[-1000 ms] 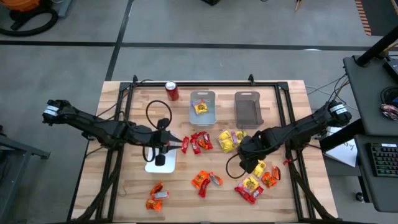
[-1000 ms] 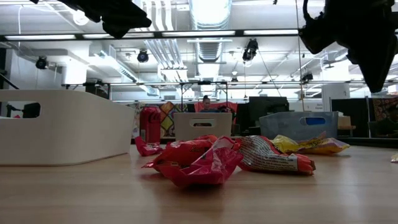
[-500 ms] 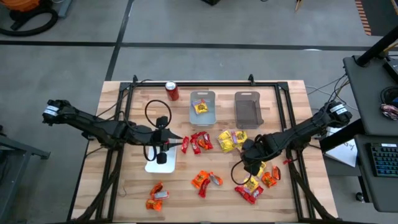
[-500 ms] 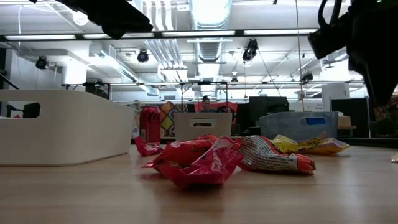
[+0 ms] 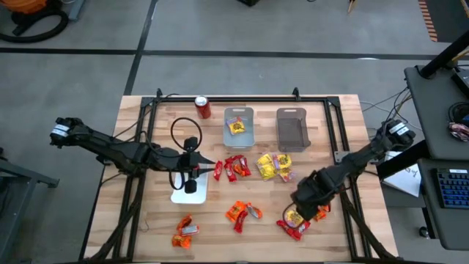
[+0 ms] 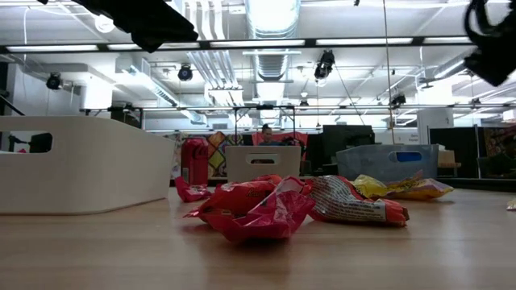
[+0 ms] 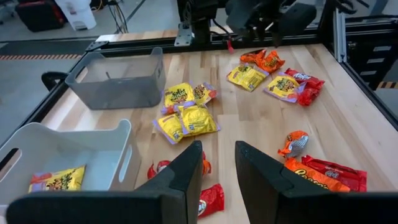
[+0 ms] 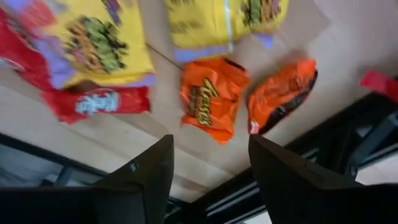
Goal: Sort candy
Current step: Put the orange candy into the black bin, then put the red candy into the white bin
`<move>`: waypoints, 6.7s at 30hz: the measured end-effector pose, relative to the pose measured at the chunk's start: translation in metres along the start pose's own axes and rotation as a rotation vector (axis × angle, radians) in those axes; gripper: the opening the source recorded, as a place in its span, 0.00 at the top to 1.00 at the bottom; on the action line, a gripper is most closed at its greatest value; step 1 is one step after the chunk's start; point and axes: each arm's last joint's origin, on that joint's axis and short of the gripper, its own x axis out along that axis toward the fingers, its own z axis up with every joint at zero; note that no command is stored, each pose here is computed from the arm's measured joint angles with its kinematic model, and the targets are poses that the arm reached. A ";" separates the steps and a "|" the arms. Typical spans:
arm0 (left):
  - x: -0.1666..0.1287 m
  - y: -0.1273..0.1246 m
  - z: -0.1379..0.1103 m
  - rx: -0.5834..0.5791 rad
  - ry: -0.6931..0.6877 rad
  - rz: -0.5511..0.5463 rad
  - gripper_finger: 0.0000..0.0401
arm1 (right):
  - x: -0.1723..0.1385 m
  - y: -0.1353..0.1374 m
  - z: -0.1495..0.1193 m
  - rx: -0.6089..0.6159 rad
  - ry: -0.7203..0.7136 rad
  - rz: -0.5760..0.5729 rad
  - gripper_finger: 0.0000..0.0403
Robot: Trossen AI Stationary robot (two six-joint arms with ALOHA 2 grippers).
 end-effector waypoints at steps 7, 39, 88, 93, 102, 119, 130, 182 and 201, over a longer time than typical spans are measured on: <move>0.000 0.000 0.000 -0.002 0.000 0.000 0.80 | 0.025 -0.004 -0.003 -0.011 -0.047 0.011 0.45; 0.000 0.000 0.000 -0.027 0.000 0.000 0.80 | 0.053 -0.015 0.006 -0.076 -0.114 0.046 0.97; 0.016 -0.006 0.016 -0.054 -0.042 -0.003 0.80 | -0.106 -0.122 0.155 0.165 -0.898 -0.398 0.98; 0.019 -0.007 0.015 -0.069 -0.033 -0.003 0.80 | -0.098 -0.136 0.169 0.179 -0.854 -0.396 0.98; 0.024 -0.008 0.011 -0.082 -0.009 -0.001 0.80 | -0.099 -0.136 0.169 0.183 -0.867 -0.388 0.98; 0.025 -0.009 0.010 -0.147 -0.006 0.000 0.80 | -0.102 -0.133 0.168 0.172 -0.888 -0.304 0.73; 0.024 -0.006 0.013 -0.367 0.025 0.038 0.80 | -0.122 -0.106 0.130 -0.011 -1.005 -0.041 0.74; 0.177 -0.020 -0.028 -0.452 0.728 0.498 0.61 | -0.099 -0.036 0.082 -0.369 -1.044 0.080 0.78; 0.188 -0.011 -0.045 -0.480 0.787 0.530 0.49 | -0.099 -0.036 0.082 -0.369 -1.044 0.080 0.77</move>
